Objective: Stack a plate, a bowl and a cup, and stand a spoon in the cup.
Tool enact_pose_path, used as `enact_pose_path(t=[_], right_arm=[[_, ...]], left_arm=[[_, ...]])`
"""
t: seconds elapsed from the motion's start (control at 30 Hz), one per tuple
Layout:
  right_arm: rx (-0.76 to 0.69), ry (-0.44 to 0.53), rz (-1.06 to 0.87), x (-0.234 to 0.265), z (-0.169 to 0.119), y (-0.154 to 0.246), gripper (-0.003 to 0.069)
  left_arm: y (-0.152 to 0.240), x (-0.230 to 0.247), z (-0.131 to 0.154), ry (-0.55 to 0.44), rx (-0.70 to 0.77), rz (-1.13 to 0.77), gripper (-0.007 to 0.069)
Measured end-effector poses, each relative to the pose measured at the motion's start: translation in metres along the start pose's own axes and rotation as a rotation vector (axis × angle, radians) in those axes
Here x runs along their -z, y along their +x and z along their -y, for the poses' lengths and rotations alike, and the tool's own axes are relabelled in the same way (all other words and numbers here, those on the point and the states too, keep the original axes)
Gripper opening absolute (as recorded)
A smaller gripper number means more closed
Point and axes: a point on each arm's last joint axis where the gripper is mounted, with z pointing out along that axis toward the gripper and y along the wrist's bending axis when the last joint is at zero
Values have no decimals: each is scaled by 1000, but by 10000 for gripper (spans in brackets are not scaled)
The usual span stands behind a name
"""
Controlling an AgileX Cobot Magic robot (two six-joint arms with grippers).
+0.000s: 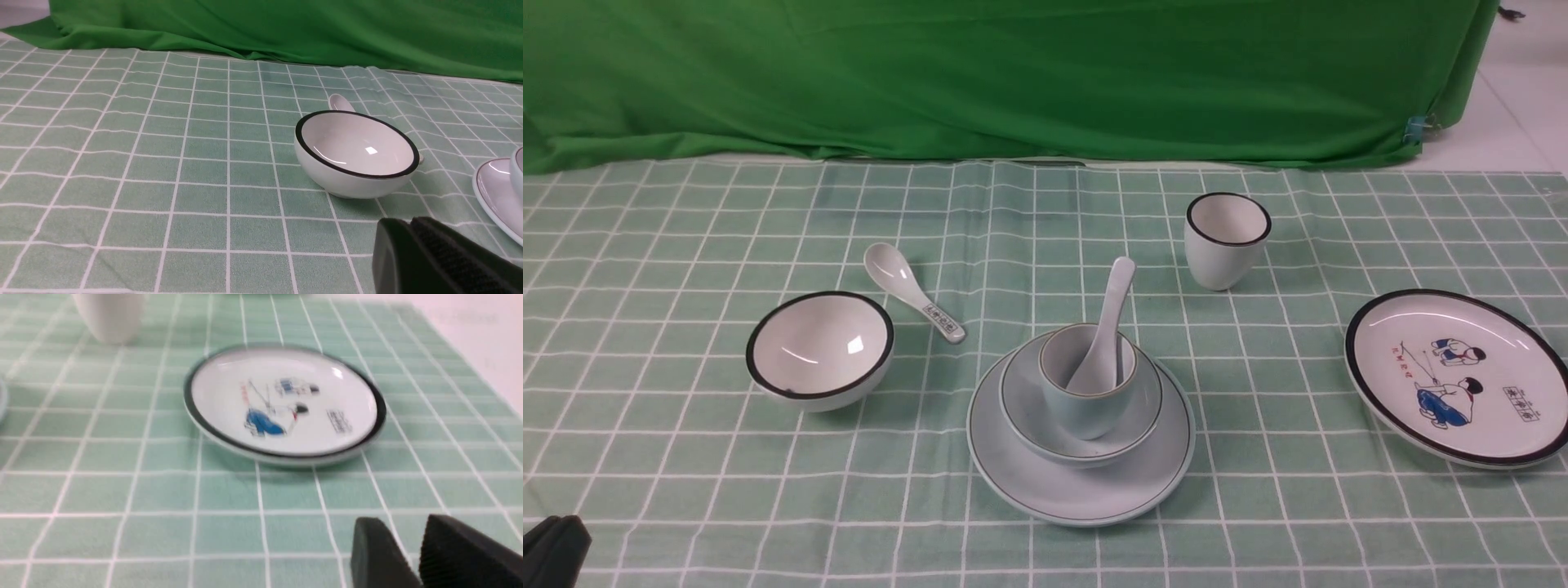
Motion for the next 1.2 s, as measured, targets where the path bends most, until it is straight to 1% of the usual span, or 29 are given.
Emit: enact_pose_path(t=[0.23,1.2], right_arm=[[-22,36,-1,0,2,0,235],[-32,36,0,0,2,0,241]], left_arm=[[0,0,0,0,0,0,13],[0,0,0,0,0,0,17]])
